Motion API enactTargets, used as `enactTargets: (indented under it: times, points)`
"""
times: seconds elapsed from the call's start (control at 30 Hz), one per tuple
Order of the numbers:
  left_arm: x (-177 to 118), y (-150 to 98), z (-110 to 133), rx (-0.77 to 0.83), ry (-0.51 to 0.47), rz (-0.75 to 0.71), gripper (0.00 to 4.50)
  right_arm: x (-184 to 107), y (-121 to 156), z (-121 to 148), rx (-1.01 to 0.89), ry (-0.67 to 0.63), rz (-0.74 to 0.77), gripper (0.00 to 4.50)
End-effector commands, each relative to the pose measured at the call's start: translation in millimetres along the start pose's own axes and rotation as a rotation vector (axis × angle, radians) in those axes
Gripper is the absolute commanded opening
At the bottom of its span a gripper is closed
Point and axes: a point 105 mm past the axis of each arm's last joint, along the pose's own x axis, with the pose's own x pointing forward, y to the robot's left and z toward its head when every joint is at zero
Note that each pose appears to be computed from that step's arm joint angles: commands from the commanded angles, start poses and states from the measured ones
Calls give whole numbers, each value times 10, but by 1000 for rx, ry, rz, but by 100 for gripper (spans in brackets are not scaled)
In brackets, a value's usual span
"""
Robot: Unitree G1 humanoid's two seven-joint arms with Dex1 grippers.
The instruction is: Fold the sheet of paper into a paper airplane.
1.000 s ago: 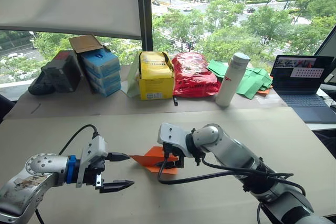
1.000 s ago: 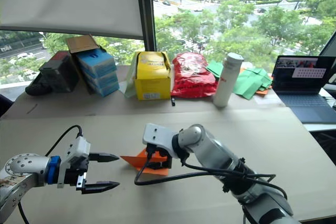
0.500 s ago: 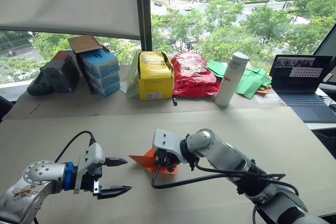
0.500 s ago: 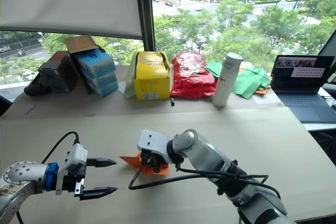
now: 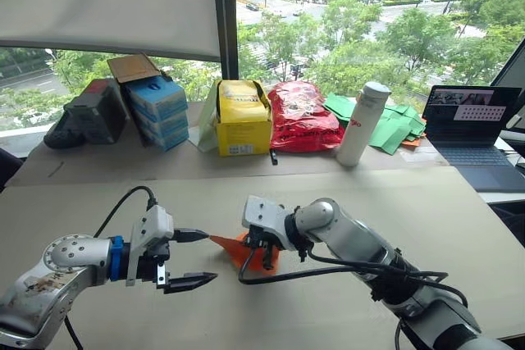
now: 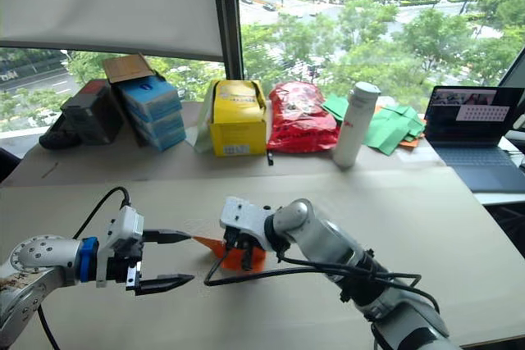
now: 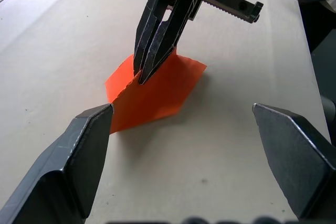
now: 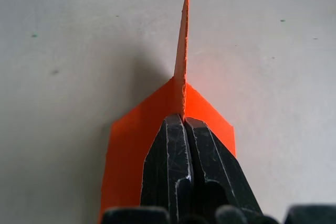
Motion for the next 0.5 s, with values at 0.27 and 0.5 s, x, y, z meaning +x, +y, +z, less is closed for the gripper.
enactTargets:
  times: [0.27,0.5]
  points:
    - [261,-1,361,58,-162,14,450,-1354,-1016,-664,432,88,-674,1]
    - [455,-68,581,83,-214,-22,450,-1808,-1217,-1151,579,204,-955,1]
